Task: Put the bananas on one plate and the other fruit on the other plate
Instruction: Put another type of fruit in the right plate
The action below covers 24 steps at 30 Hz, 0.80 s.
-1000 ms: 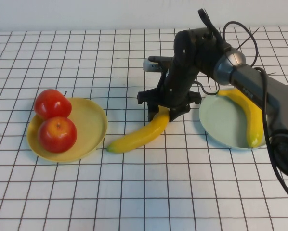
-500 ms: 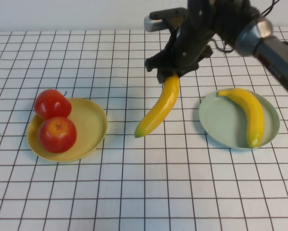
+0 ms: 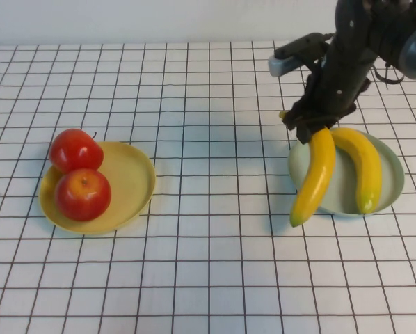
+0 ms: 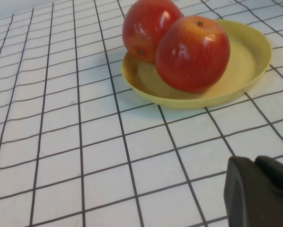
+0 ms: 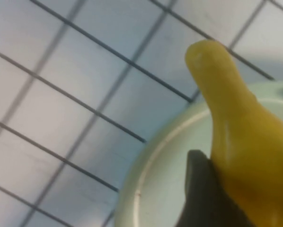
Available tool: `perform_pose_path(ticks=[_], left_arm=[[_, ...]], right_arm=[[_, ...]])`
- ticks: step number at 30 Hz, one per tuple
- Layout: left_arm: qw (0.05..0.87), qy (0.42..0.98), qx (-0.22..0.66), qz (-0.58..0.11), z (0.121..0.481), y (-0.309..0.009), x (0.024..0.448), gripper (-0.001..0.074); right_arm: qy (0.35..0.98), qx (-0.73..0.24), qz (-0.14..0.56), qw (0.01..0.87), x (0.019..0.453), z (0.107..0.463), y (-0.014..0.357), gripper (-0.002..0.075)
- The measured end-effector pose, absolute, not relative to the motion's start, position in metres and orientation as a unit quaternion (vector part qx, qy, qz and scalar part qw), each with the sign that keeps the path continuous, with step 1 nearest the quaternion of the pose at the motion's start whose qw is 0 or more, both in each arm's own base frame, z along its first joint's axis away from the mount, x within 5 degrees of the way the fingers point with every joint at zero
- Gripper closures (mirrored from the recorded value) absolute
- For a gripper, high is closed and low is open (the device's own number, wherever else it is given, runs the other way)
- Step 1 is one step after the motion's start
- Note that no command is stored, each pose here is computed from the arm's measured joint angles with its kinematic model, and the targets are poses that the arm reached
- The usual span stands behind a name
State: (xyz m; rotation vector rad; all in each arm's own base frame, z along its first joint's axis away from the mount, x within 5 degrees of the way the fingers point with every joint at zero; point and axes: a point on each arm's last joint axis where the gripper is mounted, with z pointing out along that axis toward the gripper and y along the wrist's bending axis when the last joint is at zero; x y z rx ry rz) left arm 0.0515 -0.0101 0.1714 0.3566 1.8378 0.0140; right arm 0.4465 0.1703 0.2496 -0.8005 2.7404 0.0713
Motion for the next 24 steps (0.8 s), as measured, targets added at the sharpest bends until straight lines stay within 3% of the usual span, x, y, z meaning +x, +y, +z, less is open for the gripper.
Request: perform_pose_path(ticks=[10,16,24], left_arm=[[0.593,0.790,0.153,0.006,0.171,-0.010,0.052,0.0734],[0.593,0.790,0.153,0.006,0.171,-0.010,0.052,0.0734],[0.593,0.790,0.153,0.006,0.171,-0.010,0.052,0.0734]], right_arm=[[0.932,-0.336,-0.006,0.136,0.455,0.245,0.141,0.0421],[0.902,-0.410,-0.030,0.133,0.456,0.245,0.139,0.0421],[0.899,-0.422,-0.031,0.116,0.460,0.227,0.140,0.0421]])
